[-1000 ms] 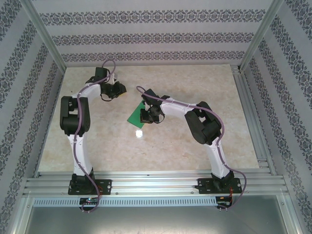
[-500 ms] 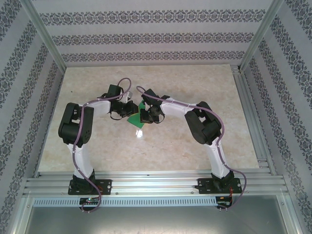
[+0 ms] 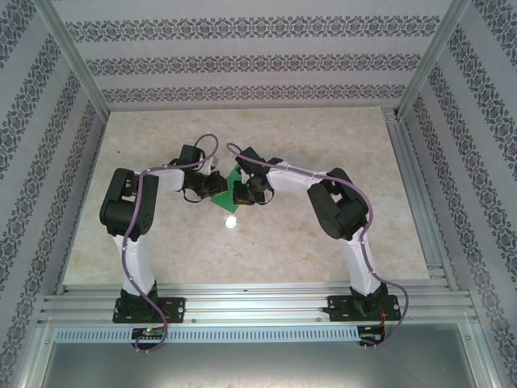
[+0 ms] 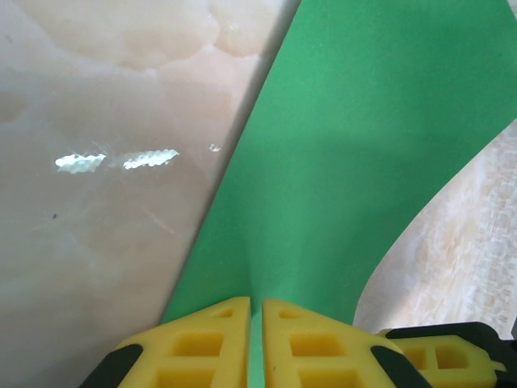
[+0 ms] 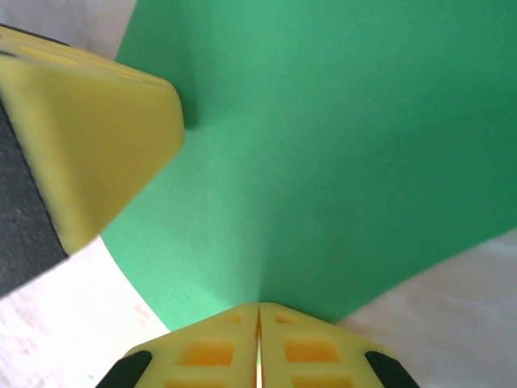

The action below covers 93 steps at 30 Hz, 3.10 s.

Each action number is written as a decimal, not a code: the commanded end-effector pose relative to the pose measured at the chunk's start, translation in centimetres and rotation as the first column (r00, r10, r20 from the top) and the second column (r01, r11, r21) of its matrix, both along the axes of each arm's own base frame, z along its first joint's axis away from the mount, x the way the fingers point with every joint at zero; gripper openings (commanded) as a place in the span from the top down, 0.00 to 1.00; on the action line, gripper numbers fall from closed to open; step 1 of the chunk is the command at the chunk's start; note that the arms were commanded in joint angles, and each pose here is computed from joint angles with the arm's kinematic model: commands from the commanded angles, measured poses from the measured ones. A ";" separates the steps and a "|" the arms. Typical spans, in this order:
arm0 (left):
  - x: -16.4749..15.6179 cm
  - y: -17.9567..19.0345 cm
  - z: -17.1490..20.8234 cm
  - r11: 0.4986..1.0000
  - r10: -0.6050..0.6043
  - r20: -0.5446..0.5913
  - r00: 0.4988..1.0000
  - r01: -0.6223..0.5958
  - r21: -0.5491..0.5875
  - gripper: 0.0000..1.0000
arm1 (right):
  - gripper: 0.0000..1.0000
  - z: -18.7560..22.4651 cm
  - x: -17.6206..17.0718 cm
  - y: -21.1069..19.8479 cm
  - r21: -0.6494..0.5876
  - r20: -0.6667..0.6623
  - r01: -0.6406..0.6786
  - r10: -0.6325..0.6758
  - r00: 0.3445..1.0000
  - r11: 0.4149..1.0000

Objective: Fold a paper plane with a square sheet of paper (fold left side to right side)
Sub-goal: Hold the square sheet of paper at the center of the table, then fold the square sheet of paper in half at the center of the table.

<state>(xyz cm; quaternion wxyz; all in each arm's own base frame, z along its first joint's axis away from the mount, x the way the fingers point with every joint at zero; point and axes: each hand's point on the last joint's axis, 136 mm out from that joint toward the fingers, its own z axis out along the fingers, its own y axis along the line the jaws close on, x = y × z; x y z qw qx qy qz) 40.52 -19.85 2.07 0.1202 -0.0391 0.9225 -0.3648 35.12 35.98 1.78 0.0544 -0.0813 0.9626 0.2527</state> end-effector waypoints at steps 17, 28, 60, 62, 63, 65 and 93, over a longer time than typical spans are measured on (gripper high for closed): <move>-2.6 2.0 -4.5 0.992 0.024 -0.084 0.996 -0.014 0.122 0.86 | 0.95 5.4 11.8 3.3 0.305 0.079 0.223 -0.258 0.963 0.926; -2.6 2.0 -4.6 0.991 0.025 -0.083 0.996 -0.014 0.136 0.86 | 0.95 2.3 13.2 4.0 0.164 0.158 0.209 -0.234 0.959 0.964; -3.3 2.4 -5.4 0.986 0.018 -0.104 0.994 0.000 0.167 0.86 | 0.94 -0.2 13.8 1.2 -0.089 0.253 0.118 -0.092 0.963 0.989; -3.4 2.4 -5.5 0.986 0.018 -0.105 0.994 0.000 0.169 0.86 | 0.94 -0.3 13.9 0.9 -0.104 0.252 0.115 -0.086 0.964 0.988; -3.4 2.4 -5.5 0.986 0.019 -0.107 0.994 0.000 0.169 0.86 | 0.94 -0.3 13.9 0.8 -0.114 0.249 0.108 -0.077 0.965 0.988; -3.4 2.5 -5.6 0.986 0.019 -0.108 0.994 0.000 0.169 0.86 | 0.94 -0.3 14.0 0.7 -0.142 0.254 0.095 -0.057 0.966 0.985; -3.4 2.3 -5.7 0.987 0.020 -0.111 0.994 -0.002 0.161 0.86 | 0.90 9.1 7.8 0.2 0.086 0.275 0.049 -0.071 0.959 0.995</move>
